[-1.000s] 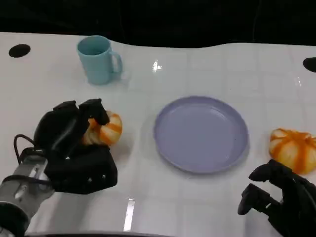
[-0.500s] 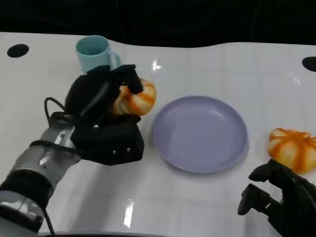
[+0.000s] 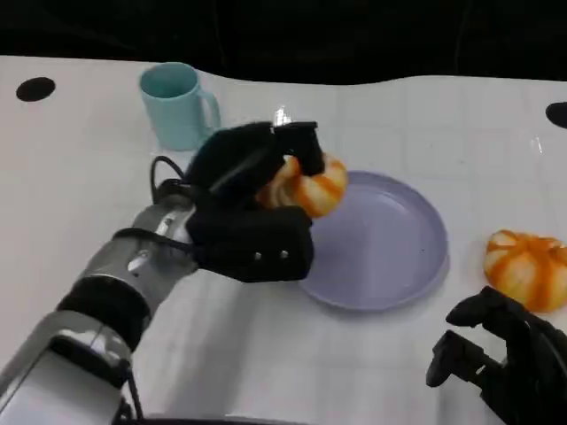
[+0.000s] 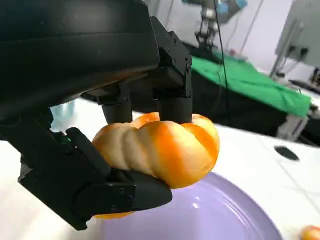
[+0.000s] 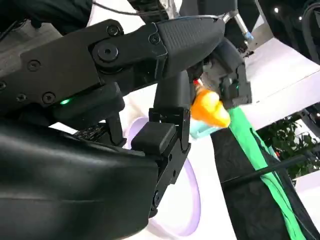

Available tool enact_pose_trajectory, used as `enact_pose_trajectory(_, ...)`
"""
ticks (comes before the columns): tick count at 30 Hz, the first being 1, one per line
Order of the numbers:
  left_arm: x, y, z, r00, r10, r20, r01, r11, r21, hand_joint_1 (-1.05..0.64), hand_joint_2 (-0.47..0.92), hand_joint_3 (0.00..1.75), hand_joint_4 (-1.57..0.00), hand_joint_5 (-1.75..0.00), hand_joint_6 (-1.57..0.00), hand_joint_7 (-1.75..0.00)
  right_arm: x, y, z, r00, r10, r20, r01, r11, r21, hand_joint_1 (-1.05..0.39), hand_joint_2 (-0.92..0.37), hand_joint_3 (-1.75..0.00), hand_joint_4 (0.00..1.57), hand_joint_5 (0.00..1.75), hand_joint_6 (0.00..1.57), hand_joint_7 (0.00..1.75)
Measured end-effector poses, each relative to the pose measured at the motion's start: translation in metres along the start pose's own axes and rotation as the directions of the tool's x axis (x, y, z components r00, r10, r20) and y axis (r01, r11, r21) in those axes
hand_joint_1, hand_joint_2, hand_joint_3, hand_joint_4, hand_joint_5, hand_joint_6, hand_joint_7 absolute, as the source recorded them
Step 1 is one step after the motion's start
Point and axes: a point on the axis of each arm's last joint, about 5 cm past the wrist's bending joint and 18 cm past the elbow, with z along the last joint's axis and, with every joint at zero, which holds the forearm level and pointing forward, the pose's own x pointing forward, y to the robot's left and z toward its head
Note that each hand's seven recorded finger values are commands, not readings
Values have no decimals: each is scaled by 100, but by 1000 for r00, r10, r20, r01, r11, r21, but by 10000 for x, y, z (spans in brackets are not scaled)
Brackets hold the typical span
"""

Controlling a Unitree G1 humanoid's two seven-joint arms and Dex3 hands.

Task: Grasp the bread from the table and place it into the plate.

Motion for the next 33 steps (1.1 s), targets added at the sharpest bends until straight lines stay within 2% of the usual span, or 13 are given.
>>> enact_pose_trajectory(6,109,-44,123,999,-29,23,29,1000,4,-24,58,118,-90,-175,-71,-175,-6,1,-7,1000,-1,-2,1,1000,-1,-51,-92,-20,72,155,78,108)
enact_pose_trajectory(19,207,-182,273,993,-109,40,108,994,34,-19,60,103,-88,-175,-70,-175,-11,8,-11,1000,5,3,-5,1000,-1,-50,-92,-22,75,151,79,106)
enact_pose_trajectory(21,218,-212,300,992,-117,40,116,993,30,-19,60,96,-86,-175,-68,-175,-12,8,-13,1000,5,3,-5,1000,-1,-50,-92,-22,75,151,79,106)
enact_pose_trajectory(22,223,-229,312,992,-123,41,121,992,32,-21,65,82,-83,-175,-65,-175,-14,8,-13,1000,4,3,-4,1000,-2,-50,-92,-22,75,151,79,106)
enact_pose_trajectory(23,229,-245,326,990,-132,41,130,991,42,-22,69,78,-80,-174,-64,-172,-15,7,-14,1000,4,3,-4,1000,-1,-50,-92,-22,75,151,78,106)
enact_pose_trajectory(24,234,-260,336,989,-142,39,140,989,53,-23,72,76,-76,-174,-63,-167,-16,7,-14,1000,6,3,-6,1000,0,-50,-92,-22,75,151,78,106)
enact_pose_trajectory(27,246,-279,354,986,-161,33,158,985,73,-25,76,60,-73,-140,-66,-113,-19,8,-14,1000,8,3,-8,1000,0,-50,-92,-21,75,151,79,106)
enact_pose_trajectory(28,248,-282,358,986,-166,32,163,984,72,-26,79,53,-72,-132,-66,-101,-20,9,-13,1000,8,4,-8,1000,-1,-50,-92,-21,75,151,79,106)
enact_pose_trajectory(29,250,-283,361,985,-172,32,170,983,70,-29,85,44,-62,-116,-57,-80,-20,10,-12,1000,8,4,-8,1000,-1,-50,-92,-22,75,151,79,106)
enact_pose_trajectory(30,250,-283,362,983,-179,32,176,982,68,-30,89,39,-59,-108,-54,-69,-21,11,-11,1000,9,5,-9,1000,-2,-50,-92,-22,75,151,79,105)
enact_pose_trajectory(32,250,-282,359,979,-204,28,201,977,68,-36,91,35,-40,-91,-37,-46,-20,12,-10,1000,9,6,-9,1000,-2,-50,-92,-23,74,151,79,105)
enact_pose_trajectory(33,251,-281,358,974,-225,24,222,972,71,-38,92,33,-34,-84,-32,-40,-21,13,-10,1000,10,7,-10,1000,-3,-50,-92,-23,74,151,78,105)
